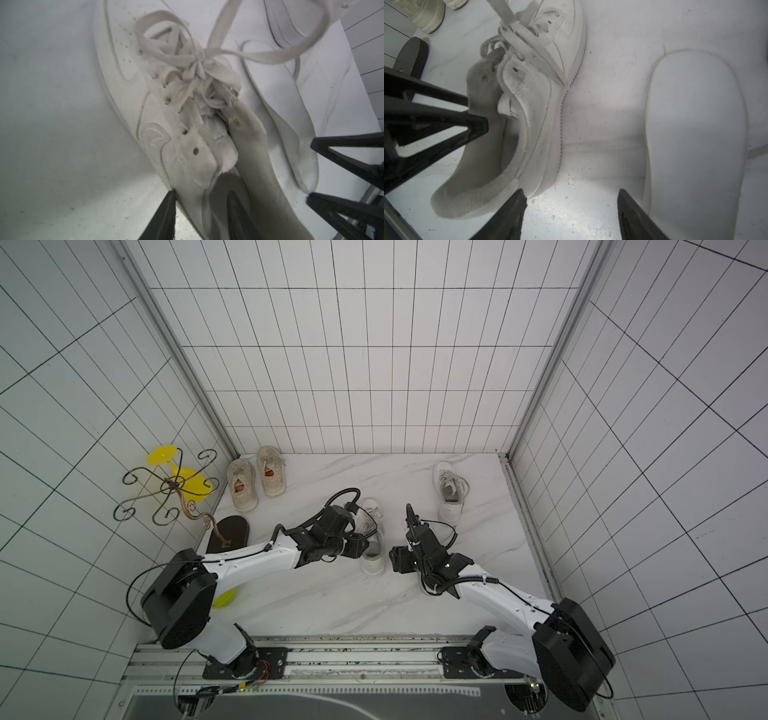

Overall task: Remove the insole from the shoe
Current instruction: Untie the shoelace on the shoe.

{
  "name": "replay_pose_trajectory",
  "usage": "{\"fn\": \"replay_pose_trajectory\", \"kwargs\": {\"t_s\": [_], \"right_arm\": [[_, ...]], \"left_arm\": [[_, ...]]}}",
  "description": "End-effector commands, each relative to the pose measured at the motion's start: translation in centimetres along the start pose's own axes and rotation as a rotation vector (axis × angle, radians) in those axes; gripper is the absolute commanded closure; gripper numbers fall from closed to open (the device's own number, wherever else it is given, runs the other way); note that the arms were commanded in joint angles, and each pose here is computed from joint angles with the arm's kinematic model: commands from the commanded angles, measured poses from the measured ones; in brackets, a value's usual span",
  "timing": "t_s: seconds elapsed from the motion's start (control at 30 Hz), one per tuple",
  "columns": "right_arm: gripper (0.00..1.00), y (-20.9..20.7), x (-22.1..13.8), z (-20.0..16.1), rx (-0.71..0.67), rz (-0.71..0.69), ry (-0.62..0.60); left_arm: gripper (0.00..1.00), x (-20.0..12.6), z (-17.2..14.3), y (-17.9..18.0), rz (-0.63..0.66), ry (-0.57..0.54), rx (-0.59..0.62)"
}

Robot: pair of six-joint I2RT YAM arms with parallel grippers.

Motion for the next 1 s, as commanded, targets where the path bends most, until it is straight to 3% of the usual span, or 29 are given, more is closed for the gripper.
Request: {"fn": "replay_pose_trajectory", "kwargs": {"t_s": [0.0,0.13,0.23,0.3,0.37,0.47,0.6,0.7,0.97], "right_arm": [[0.33,1.7,-1.7,6.1,-0.04,0.072,-0.124],[0.33,1.4,-2.0,7.1,-0.034,0.072,-0.141],[0.33,1.2,-2.2,7.2,-0.029,0.069,-0.147],[0.33,1.0,-2.2,7.0,-0.026,0.065,-0.148],[0.34,1.0,-2.2,6.8,-0.026,0.066,-0.144],[0.36,0.9,-2.4,6.6,-0.028,0.072,-0.144],[0.44,1.1,-3.2,7.0,-0.04,0.116,-0.155],[0.5,1.4,-3.8,7.0,-0.051,0.153,-0.168],[0.51,1.1,-3.3,5.4,-0.066,0.169,-0.136]], "left_arm": [[0.62,0.6,0.5,1.1,0.063,-0.022,-0.012],[0.61,1.2,1.5,1.0,0.089,-0.039,-0.007],[0.53,1.6,2.1,0.8,0.098,-0.047,0.0],[0.53,2.1,2.3,1.1,0.124,-0.045,0.009],[0.6,2.5,2.5,1.6,0.165,-0.046,0.017],[0.8,2.7,2.6,2.1,0.201,-0.044,0.045],[1.0,2.2,2.1,1.4,0.148,-0.03,0.119],[1.0,1.4,1.5,0.8,0.1,-0.027,0.174],[1.0,1.7,-1.2,0.5,-0.038,0.003,0.242]]}}
Point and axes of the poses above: each gripper's point midway between its finger pads, its own x axis out along the fingers, its own y axis along the line the jaws close on, z = x × y, the point moved 3 cm from there along -x, back along the fingers, and after that the axes turned 10 degrees about -x, right-handed, at the moved point
